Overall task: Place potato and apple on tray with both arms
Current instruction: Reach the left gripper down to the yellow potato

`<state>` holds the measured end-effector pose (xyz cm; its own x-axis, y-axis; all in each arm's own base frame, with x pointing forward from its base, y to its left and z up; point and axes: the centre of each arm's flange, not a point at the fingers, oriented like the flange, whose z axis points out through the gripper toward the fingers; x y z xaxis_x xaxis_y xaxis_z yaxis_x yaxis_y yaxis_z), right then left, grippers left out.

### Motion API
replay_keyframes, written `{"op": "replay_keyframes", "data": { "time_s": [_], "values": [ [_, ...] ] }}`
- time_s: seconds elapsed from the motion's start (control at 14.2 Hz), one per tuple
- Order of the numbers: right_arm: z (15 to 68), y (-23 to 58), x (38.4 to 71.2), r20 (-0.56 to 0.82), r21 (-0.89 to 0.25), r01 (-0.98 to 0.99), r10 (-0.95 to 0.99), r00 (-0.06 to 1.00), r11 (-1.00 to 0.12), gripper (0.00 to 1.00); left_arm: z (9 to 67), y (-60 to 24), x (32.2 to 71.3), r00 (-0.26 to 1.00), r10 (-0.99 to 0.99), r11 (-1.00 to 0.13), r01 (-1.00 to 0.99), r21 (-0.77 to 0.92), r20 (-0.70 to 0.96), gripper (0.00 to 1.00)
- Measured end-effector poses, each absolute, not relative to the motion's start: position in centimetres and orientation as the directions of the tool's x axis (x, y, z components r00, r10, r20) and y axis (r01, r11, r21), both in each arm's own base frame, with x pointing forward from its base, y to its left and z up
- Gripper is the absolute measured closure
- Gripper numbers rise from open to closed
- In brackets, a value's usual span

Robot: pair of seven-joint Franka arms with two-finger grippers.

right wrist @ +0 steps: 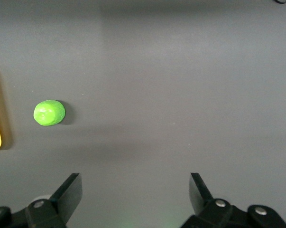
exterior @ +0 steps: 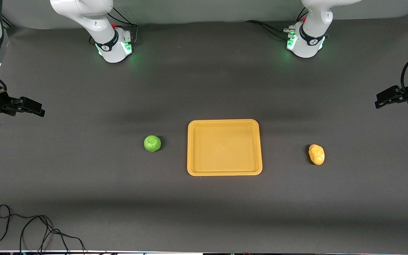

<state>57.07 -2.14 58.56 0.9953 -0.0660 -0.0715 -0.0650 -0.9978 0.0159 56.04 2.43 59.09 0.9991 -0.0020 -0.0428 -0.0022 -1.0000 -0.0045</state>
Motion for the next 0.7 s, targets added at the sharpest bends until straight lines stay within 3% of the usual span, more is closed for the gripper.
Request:
{"op": "replay_keyframes", "data": {
  "time_s": [0.42, 0.7],
  "values": [
    [58.9, -2.1, 57.1, -0.064, 0.016, -0.064, -0.065, 0.996, -0.998, 0.0, 57.9, 2.3, 54.3, 1.0, -0.002, -1.0, -0.003, -0.01, -0.01, 0.0],
    [58.9, -1.9, 57.1, -0.065, 0.015, -0.061, -0.062, 0.996, -0.998, 0.0, 53.0, 2.2, 54.2, 0.999, -0.003, -1.0, -0.003, -0.007, -0.047, 0.0]
  ]
}}
